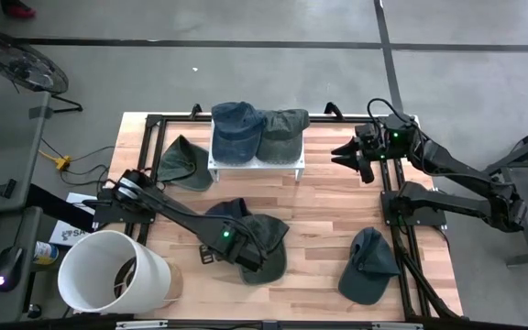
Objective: Pick & Place hat
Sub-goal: Stack the bottom gray cap on top of the other gray cap on the shelf
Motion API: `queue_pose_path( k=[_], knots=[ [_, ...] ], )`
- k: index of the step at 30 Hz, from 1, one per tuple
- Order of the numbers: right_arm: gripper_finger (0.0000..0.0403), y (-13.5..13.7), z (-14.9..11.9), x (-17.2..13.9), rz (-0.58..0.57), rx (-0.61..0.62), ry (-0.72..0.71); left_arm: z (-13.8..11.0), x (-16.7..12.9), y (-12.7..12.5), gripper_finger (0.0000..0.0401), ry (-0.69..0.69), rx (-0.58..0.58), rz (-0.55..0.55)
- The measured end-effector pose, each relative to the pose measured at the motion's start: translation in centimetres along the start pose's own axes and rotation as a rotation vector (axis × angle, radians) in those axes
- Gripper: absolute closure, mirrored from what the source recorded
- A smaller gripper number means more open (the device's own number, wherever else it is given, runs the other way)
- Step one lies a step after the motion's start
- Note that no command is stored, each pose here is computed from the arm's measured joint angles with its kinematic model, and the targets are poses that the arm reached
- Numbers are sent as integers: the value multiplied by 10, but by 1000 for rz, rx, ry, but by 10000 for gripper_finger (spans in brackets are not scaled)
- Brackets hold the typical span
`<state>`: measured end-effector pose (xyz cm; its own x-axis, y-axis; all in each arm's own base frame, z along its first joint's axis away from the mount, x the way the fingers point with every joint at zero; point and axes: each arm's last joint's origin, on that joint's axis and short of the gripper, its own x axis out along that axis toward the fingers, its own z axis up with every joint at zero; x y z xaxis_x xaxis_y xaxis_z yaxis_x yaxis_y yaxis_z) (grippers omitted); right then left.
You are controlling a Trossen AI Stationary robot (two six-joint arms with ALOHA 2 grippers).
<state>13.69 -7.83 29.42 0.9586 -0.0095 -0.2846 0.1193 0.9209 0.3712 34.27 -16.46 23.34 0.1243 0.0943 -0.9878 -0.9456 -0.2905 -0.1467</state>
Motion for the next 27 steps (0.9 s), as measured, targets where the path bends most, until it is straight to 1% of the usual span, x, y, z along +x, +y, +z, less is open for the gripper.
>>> queue_pose_path(
  k=[7,12,14,16,18,24,25,27],
  knots=[
    [265,0,-1,0,-1,3,5,-6,22,-7,217,-41,-4,-10],
    [265,0,-2,0,-3,9,15,-8,24,-12,218,-58,-4,-73],
    [265,0,-2,0,-4,10,16,-8,25,-11,226,-65,-1,-65],
    [265,0,-2,0,-4,12,19,-8,25,-11,243,-62,0,-67],
    [265,0,-2,0,-4,12,20,-8,25,-11,270,-65,5,-64],
    [265,0,-2,0,-4,12,20,-8,25,-11,376,-74,52,-73],
    [265,0,-2,0,-4,12,20,-8,25,-11,385,-74,65,-74],
    [265,0,-2,0,2,14,21,-8,25,-11,385,-75,80,-74]
  ],
)
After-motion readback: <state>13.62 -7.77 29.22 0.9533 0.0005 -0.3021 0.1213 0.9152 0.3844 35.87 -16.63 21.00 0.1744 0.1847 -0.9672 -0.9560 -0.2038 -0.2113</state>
